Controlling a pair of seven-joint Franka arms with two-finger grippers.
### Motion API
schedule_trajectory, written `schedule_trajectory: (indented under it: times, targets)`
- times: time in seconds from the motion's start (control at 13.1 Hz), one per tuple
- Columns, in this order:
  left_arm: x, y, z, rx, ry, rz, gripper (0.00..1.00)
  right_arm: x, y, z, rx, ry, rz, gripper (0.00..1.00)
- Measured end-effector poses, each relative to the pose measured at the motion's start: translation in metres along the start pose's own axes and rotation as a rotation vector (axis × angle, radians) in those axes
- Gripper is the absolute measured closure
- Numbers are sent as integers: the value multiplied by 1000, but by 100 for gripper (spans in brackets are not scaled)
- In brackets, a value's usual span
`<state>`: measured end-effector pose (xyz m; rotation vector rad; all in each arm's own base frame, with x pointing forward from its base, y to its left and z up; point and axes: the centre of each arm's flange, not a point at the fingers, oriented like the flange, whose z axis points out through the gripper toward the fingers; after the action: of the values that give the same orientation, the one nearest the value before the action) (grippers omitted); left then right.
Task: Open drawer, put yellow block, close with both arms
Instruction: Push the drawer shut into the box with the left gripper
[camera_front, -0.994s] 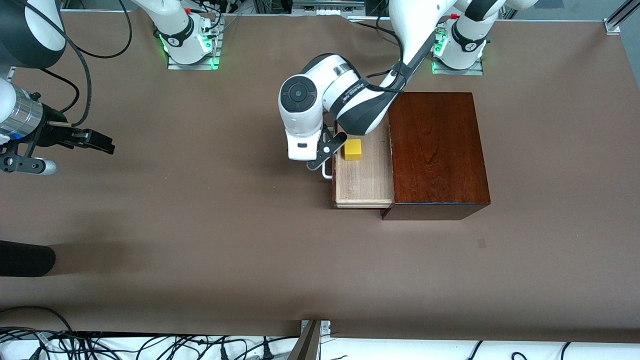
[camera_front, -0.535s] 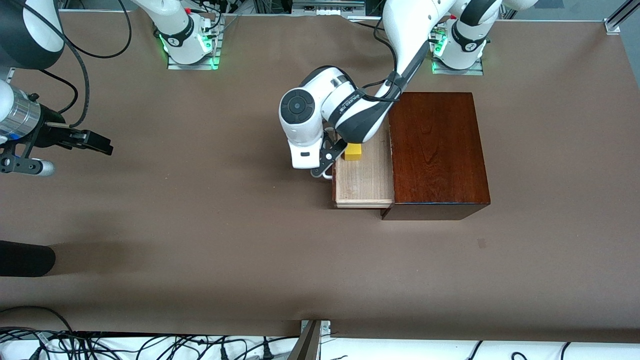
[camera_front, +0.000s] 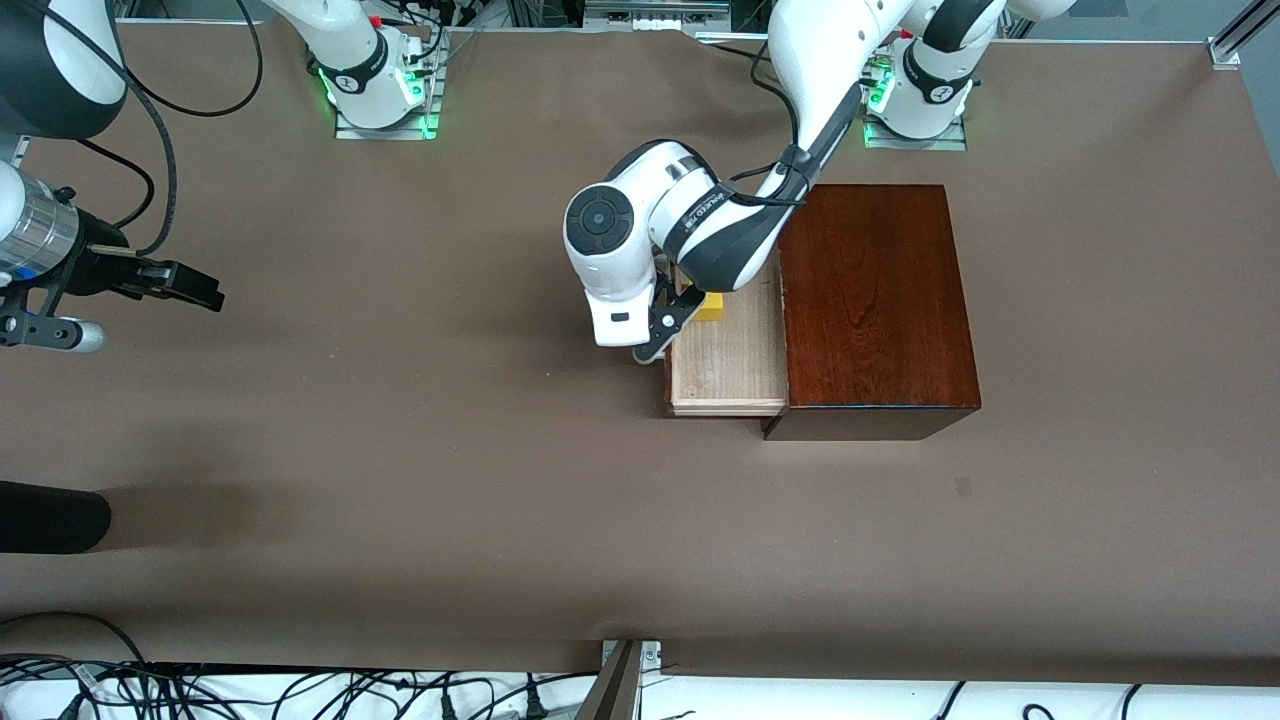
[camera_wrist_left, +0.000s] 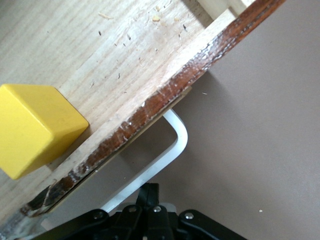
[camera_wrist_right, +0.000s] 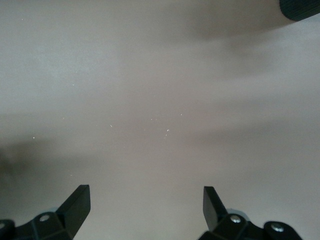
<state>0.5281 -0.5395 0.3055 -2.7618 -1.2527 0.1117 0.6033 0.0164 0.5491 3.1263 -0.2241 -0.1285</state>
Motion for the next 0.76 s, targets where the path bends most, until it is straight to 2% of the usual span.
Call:
schedule_trajectory:
  times: [0.54,0.76]
  targets:
    - [6,0,0,3,36,-3,99,1,0,-1,2,14,0,0]
    - [10,0,-4,15,40,47,99,2,0,-1,3,15,0,0]
